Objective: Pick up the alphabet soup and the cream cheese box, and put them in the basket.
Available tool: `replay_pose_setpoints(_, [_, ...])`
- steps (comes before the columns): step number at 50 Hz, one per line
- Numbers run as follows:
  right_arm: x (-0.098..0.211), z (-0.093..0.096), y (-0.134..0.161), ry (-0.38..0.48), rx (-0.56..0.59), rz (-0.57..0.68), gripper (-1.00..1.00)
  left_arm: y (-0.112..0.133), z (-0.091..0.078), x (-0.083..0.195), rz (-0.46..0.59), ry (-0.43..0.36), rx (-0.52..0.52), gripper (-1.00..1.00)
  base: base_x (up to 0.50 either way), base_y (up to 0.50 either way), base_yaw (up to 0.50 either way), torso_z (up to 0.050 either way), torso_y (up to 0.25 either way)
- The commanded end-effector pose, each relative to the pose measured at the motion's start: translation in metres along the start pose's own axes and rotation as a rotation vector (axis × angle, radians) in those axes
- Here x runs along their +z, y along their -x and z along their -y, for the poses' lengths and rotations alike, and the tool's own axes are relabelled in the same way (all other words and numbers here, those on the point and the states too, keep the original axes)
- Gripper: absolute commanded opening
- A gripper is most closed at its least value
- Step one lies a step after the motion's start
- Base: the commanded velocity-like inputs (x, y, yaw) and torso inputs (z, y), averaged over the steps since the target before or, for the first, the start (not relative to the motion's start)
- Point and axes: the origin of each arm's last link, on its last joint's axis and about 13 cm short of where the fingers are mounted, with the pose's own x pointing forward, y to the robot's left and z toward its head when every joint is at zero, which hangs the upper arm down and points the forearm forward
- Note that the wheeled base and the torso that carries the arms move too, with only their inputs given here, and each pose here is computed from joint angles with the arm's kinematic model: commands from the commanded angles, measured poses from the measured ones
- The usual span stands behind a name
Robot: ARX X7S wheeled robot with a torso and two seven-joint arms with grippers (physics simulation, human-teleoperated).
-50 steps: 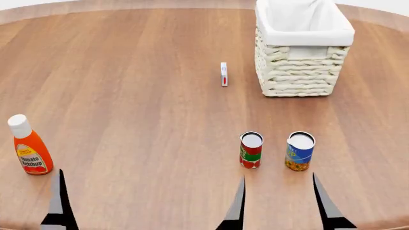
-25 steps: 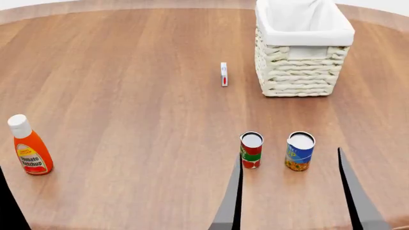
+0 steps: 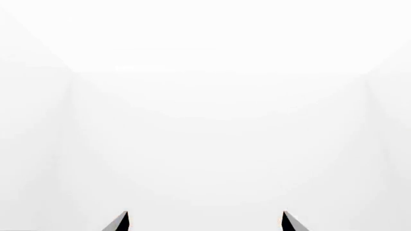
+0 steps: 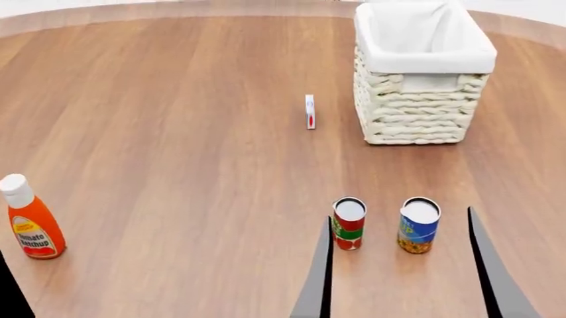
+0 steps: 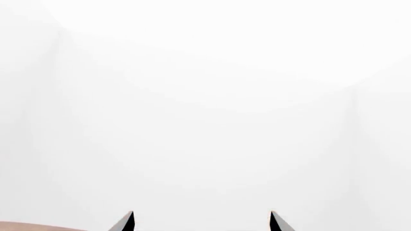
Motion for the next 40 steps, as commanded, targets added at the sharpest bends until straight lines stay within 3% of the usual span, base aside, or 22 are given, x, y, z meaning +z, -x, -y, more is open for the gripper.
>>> replay_pose_setpoints(1, [0.001, 0.0, 0.001, -0.009, 0.008, -0.007, 1.0, 0.0, 0.001, -0.002, -0.005, -0.003, -0.001, 1.0, 0.23, 0.0, 0.0, 0.0, 0.0])
replay_pose_setpoints(40, [-0.003, -0.002, 0.002, -0.055, 0.026, -0.03, 1.0, 0.004, 0.002, -0.012, -0.034, -0.009, -0.01, 1.0, 0.23, 0.0, 0.0, 0.0, 0.0])
